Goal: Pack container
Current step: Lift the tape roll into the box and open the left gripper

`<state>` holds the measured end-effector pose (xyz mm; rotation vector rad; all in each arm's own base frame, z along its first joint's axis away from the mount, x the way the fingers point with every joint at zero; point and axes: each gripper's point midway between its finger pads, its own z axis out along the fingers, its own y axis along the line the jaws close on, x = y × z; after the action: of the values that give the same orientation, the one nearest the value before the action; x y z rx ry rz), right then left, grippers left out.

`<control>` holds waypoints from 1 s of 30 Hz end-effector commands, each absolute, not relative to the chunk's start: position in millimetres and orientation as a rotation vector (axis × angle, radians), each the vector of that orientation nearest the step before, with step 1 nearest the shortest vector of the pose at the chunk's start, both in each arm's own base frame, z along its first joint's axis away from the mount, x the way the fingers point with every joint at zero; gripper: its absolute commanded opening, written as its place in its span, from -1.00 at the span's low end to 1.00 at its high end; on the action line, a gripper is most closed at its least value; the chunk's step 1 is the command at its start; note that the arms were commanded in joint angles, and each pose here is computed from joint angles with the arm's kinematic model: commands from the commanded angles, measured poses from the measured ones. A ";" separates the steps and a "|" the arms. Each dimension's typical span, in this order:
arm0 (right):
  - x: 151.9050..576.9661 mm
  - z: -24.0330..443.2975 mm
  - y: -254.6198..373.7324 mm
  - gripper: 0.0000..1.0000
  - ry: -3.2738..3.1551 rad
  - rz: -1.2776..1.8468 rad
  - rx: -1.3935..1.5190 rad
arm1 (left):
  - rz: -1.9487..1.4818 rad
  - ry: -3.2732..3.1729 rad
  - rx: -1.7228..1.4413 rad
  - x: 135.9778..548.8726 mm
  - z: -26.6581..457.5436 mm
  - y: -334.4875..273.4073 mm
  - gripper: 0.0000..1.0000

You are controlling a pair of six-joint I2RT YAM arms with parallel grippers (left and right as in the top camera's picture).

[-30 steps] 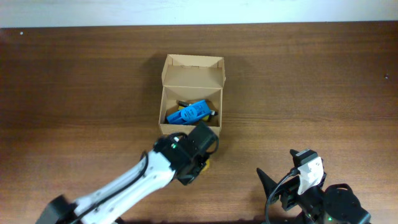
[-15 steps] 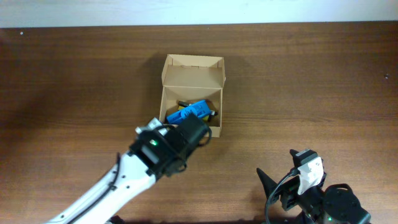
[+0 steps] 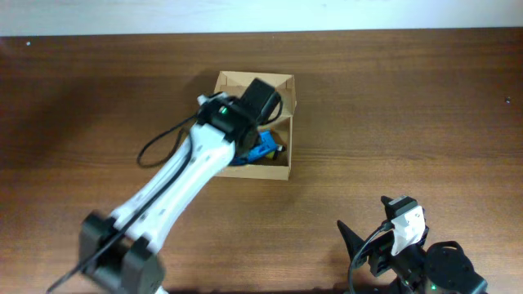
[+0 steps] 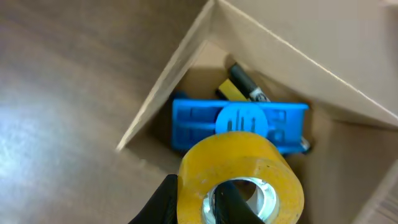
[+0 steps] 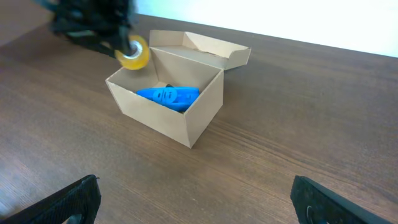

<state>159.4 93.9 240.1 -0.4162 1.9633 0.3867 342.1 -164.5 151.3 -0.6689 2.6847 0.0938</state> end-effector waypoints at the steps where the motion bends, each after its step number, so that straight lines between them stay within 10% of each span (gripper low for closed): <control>1: 161.0 240.0 91.1 0.99 1.962 0.375 -0.397 | 0.152 2.725 -0.590 364.1 136.3 -168.6 -0.64; 22: 161.0 240.0 91.1 0.98 1.962 0.375 -0.397 | 0.076 2.789 -0.619 383.7 105.5 -190.2 -0.34; 30: 161.0 240.0 91.1 0.98 1.962 0.375 -0.397 | -0.139 2.609 -0.621 387.6 200.6 -190.4 0.92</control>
<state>159.4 93.9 240.0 -0.4159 1.9638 0.3868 386.4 -193.9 143.8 -0.6157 2.7200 -0.0129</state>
